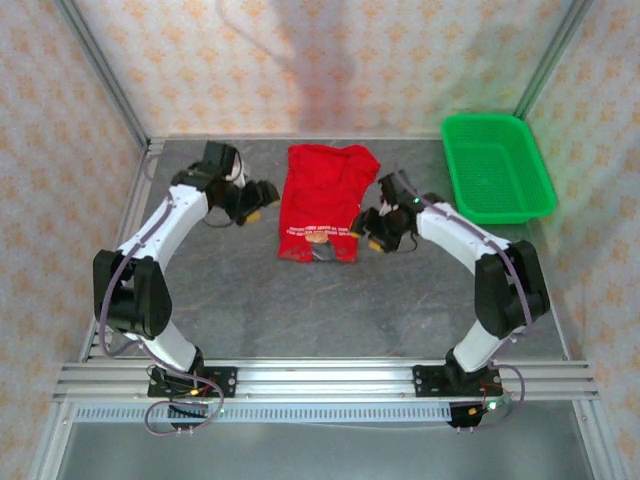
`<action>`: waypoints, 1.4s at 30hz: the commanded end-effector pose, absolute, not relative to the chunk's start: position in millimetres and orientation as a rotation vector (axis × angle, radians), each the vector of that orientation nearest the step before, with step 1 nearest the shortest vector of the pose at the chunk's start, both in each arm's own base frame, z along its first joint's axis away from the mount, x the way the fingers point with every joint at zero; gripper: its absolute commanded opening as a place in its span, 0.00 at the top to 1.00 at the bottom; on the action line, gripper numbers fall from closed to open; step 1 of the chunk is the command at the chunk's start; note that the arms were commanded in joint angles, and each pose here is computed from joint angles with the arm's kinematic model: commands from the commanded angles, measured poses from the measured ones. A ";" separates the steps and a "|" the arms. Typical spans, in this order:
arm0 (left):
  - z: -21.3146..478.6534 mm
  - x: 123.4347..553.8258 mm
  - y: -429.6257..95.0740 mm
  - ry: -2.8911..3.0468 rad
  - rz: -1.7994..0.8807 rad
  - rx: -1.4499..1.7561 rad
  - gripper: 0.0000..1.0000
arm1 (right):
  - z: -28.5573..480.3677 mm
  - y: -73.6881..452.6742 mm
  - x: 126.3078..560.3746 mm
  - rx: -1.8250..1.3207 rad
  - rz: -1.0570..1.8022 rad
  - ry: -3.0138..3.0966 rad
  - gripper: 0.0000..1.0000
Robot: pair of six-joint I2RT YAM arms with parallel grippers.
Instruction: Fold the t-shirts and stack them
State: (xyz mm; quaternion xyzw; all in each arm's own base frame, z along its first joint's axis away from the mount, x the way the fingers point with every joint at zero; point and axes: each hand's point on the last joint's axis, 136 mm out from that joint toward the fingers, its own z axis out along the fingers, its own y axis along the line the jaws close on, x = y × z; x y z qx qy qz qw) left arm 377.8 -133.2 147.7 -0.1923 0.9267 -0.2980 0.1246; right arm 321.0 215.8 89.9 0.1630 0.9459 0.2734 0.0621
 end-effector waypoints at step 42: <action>31.2 354.1 -165.7 2.861 -0.819 -0.645 0.99 | 34.5 233.2 325.7 0.815 0.809 2.794 1.00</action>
